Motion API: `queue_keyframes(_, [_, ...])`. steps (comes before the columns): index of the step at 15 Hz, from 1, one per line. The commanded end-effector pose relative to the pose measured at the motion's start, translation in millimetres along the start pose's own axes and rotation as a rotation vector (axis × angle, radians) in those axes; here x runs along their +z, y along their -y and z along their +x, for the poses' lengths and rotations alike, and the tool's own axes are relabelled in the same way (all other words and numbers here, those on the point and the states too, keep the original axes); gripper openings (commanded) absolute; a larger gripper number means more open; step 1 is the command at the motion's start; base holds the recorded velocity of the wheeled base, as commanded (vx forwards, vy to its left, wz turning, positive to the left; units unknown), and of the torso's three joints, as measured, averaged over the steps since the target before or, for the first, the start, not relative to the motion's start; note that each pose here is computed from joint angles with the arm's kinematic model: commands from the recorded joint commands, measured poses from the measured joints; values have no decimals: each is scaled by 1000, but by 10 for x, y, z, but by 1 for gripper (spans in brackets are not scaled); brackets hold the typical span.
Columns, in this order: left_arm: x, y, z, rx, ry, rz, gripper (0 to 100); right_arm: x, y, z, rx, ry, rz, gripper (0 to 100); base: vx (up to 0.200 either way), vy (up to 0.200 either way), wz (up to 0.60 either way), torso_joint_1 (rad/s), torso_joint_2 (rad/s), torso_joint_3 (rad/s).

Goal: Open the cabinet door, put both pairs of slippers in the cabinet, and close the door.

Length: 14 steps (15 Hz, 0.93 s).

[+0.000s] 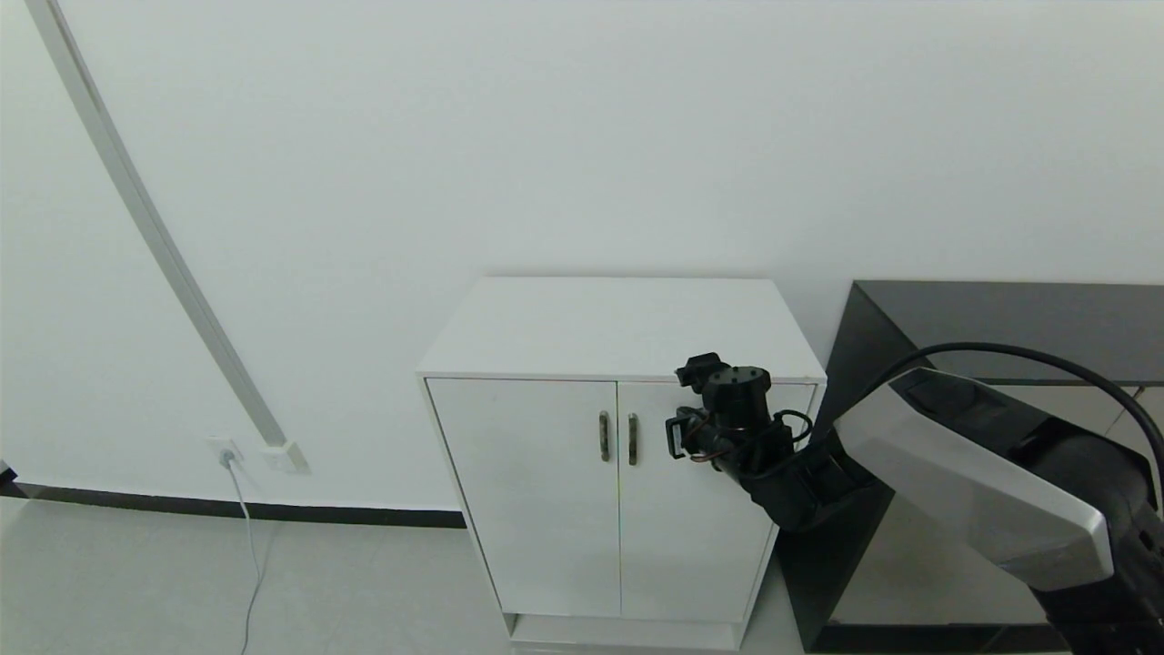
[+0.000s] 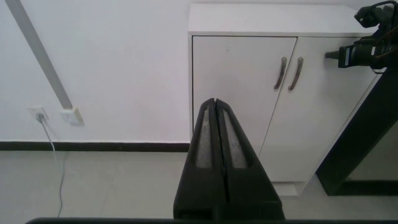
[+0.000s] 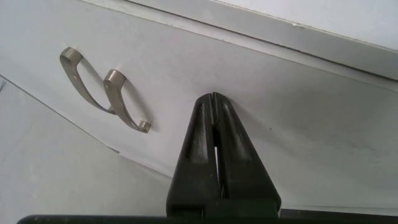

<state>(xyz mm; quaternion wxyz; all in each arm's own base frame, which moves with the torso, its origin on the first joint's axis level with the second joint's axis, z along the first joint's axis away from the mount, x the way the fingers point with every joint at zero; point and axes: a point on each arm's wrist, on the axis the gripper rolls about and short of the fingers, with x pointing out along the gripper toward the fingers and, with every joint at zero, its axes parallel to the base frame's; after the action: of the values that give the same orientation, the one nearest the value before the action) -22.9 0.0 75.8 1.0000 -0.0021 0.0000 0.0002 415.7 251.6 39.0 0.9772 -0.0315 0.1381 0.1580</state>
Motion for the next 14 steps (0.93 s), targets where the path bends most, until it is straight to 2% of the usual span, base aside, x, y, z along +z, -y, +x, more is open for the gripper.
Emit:
queue_keyframes(1, [0,0,0,1,0,0,0,-22,17,16,-4,-5,0,0,0,0,0,0,0,0])
queue_keyframes(11, [0,0,0,1,0,0,0,17,25,8,-6,9,-7,0,0,0,0,0,0,0])
queue_keyframes(14, [0,0,0,1,0,0,0,160,-79,-273,22,22,-15,0,0,0,0,0,0,0])
